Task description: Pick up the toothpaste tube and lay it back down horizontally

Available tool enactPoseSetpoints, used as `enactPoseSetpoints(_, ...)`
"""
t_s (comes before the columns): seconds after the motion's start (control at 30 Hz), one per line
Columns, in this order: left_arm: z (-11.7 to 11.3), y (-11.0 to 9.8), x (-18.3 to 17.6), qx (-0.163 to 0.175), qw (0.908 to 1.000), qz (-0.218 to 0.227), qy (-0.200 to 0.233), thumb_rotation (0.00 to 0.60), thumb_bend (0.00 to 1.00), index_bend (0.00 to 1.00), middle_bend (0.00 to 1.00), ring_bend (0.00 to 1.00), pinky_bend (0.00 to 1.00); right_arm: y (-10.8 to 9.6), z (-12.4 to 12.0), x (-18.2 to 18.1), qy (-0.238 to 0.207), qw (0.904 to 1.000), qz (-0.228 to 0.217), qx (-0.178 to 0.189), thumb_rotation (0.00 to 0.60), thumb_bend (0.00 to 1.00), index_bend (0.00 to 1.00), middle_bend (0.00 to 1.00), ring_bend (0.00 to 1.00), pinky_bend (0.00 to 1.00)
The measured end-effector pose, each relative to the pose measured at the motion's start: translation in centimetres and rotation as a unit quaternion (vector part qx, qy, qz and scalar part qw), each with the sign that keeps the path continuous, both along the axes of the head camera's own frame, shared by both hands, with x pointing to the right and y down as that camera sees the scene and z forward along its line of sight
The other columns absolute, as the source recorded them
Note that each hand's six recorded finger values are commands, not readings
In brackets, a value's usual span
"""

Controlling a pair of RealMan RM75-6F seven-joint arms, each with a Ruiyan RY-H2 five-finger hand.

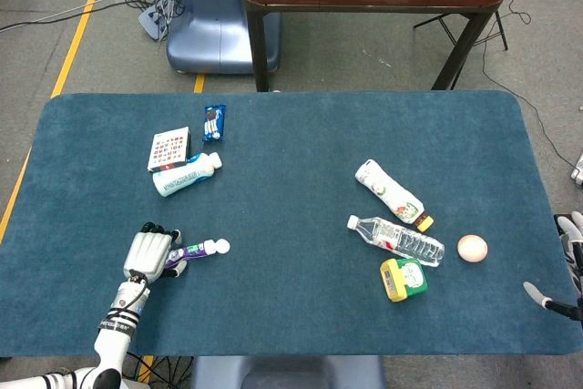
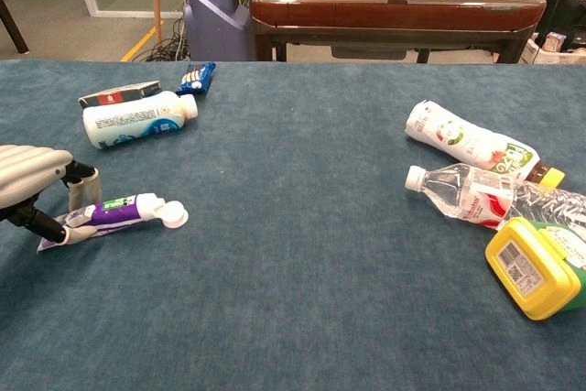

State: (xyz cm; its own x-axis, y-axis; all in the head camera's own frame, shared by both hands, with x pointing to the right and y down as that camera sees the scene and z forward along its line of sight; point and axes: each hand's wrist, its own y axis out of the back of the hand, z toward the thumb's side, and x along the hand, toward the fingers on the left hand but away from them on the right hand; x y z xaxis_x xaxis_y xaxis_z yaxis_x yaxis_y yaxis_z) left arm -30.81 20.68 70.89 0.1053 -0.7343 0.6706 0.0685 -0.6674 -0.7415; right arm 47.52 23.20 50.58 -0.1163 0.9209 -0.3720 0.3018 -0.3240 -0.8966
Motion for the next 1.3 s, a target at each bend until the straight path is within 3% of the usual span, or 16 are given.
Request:
enactPoseSetpoints(0.37,0.4,0.1,-0.1,-0.001,1.0,-0.003,0.002,0.535,0.26,0.43,0.52,0.3,0.16,0.0,-0.1,0.0,0.002,1.0,0.001,0.0,0.6,0.0,0.0,0.0,0.0,0.0)
enactPoseSetpoints(0.6,0.6,0.1,-0.2,0.0,0.9999,-0.004,0.009,0.6,0.36,0.46,0.56,0.33,0.16,0.0,-0.1,-0.2,0.001,1.0,0.001,0.0,0.6,0.0,0.0,0.0,0.0,0.0)
enactPoseSetpoints(0.73,0.5,0.0,-0.1,0.002,0.9997,-0.007,0.024,0.6,0.44,0.51,0.61,0.37,0.19,0.0,-0.1,-0.3,-0.003,1.0,-0.001,-0.002,0.6,0.0,0.0,0.0,0.0,0.0)
enactPoseSetpoints(1.07,-0.9,-1.0,0.7,0.018,0.9922,-0.004,0.123,0.6,0.48,0.58,0.67,0.42,0.21,-1.3,-0.4,-2.4,-0.013,0.9991,-0.041,0.004,0.6,0.0,0.0,0.0,0.0,0.0)
enactPoseSetpoints(1.3,-4.0,-2.4,2.8,0.034,0.9743,0.042,0.219,0.6,0.49,0.58,0.69,0.43,0.25,-3.7,-0.6,-6.9,-0.045,0.9929,-0.11,0.001,0.6,0.0,0.0,0.0,0.0,0.0)
